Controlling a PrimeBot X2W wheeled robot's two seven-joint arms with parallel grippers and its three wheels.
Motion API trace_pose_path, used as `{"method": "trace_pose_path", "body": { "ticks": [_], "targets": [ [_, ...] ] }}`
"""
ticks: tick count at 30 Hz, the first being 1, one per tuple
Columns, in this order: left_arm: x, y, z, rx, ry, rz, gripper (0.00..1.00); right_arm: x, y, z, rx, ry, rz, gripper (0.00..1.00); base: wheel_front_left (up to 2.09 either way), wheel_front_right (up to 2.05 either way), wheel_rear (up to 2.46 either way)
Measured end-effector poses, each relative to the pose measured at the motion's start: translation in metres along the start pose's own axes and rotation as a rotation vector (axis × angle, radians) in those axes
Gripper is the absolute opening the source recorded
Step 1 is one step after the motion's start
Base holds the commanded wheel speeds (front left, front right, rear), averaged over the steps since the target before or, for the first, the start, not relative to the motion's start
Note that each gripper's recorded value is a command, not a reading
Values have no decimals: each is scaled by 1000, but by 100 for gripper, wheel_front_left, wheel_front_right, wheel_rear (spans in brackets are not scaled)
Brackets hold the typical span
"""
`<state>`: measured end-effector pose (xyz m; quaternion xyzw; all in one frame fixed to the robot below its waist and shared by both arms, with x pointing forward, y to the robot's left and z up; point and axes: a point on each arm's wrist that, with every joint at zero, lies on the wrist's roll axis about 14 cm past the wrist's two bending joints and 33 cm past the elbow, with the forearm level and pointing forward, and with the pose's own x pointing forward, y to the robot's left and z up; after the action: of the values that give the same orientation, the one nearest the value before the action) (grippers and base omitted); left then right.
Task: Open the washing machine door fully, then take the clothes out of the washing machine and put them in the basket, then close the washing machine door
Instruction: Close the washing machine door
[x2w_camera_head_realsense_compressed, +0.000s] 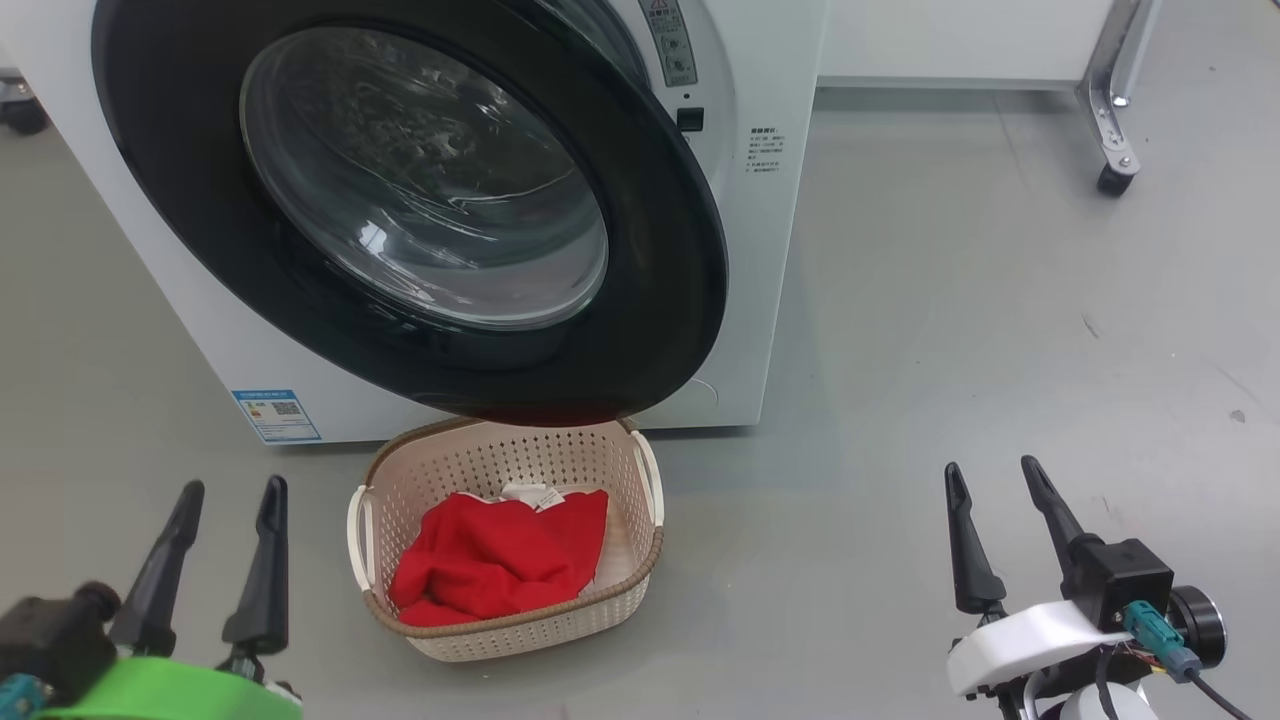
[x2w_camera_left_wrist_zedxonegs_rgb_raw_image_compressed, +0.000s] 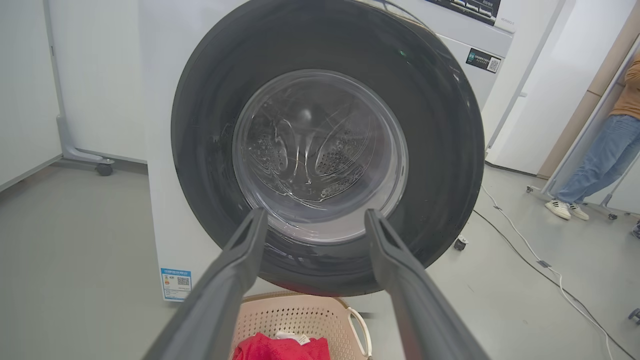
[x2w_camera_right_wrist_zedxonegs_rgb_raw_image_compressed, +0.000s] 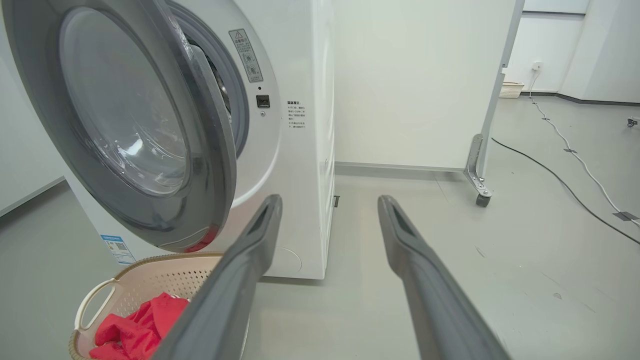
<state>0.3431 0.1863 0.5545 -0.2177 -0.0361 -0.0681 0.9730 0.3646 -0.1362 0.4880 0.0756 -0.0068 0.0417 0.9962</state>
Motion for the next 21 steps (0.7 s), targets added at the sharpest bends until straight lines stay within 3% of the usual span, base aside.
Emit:
{"method": "trace_pose_path", "body": {
  "ticks": [7, 21],
  "targets": [
    [-25, 13, -30, 165, 79, 78, 100, -9, 5, -3, 0, 9, 19, 100, 0, 0, 0],
    [-38, 9, -64, 208, 130, 119, 100, -19, 6, -10, 3, 31, 24, 100, 0, 0, 0]
  ]
}}
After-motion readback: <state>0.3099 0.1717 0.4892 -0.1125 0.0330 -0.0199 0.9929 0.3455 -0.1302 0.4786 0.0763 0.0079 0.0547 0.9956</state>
